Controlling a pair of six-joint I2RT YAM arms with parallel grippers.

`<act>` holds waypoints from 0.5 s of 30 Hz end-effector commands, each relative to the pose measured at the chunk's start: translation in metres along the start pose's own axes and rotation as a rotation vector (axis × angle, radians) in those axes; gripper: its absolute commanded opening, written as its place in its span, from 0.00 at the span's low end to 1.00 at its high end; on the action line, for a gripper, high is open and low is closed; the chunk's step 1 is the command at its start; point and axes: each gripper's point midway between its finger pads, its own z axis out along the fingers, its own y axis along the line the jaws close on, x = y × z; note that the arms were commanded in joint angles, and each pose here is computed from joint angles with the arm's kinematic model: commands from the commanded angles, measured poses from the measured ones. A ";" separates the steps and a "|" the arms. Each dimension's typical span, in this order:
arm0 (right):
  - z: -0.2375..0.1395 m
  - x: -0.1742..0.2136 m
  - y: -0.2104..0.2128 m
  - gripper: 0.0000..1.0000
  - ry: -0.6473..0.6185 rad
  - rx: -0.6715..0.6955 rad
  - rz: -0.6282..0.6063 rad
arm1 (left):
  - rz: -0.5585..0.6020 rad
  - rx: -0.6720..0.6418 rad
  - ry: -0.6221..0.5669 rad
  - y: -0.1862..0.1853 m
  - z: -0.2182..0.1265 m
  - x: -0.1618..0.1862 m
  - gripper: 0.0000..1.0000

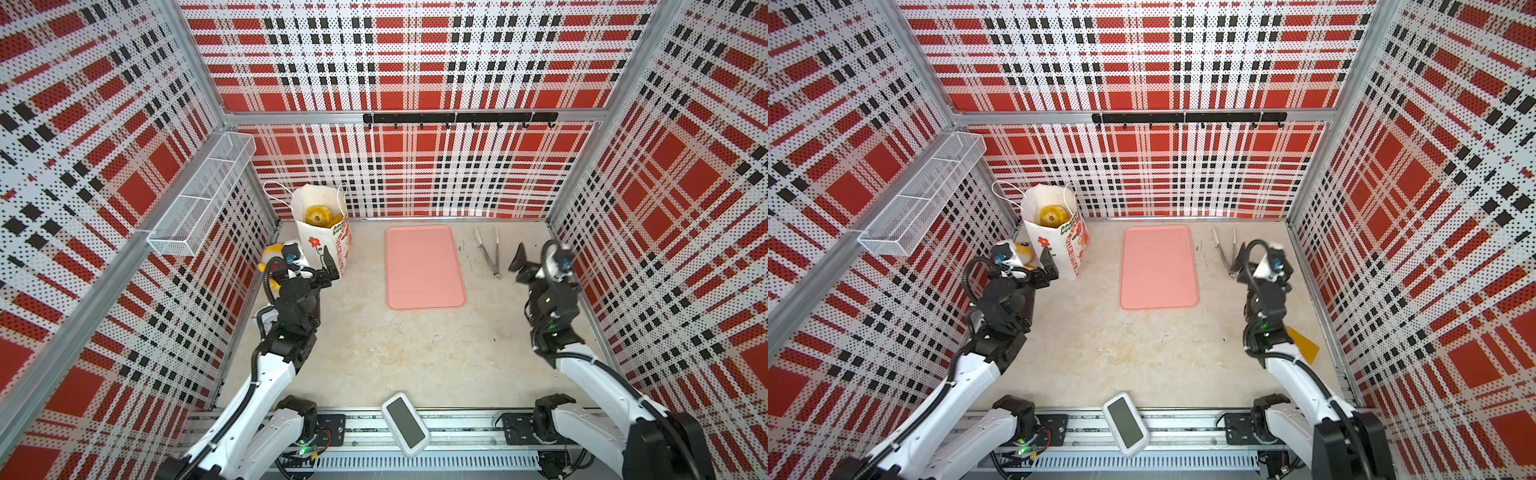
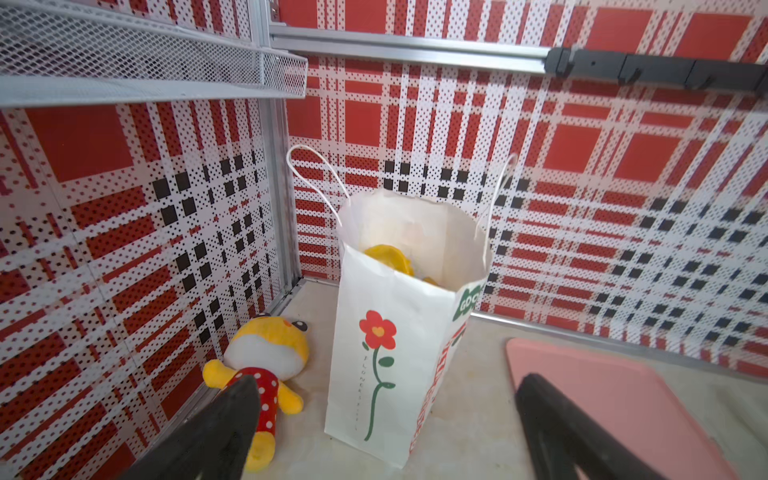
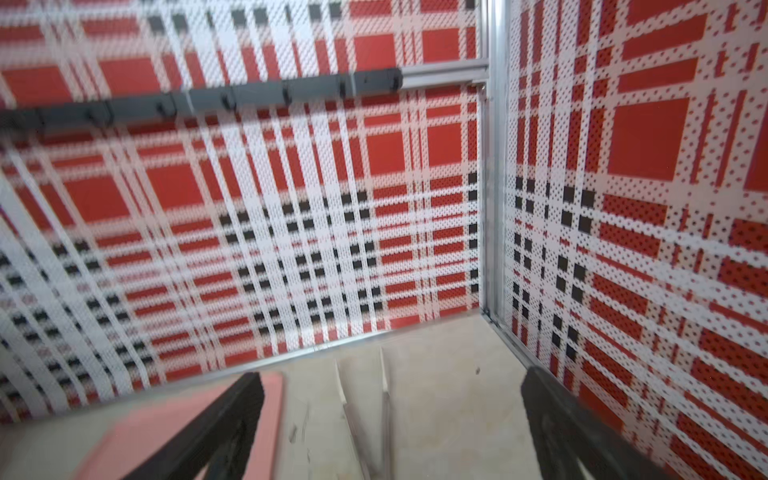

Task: Take the fake bread out of the paper bag
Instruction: 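Grasp the metal tongs with the right gripper while the left approaches the bag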

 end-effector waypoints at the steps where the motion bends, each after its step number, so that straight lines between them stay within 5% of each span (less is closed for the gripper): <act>1: 0.009 0.074 0.007 1.00 0.411 -0.063 0.047 | -0.017 -0.008 0.227 0.005 -0.004 0.017 0.99; 8: 0.053 0.125 0.033 1.00 0.769 -0.153 0.028 | -0.026 0.034 0.391 -0.006 -0.006 -0.004 1.00; 15: 0.093 0.186 0.019 1.00 0.943 -0.132 -0.033 | 0.041 0.151 0.432 -0.032 -0.036 0.005 1.00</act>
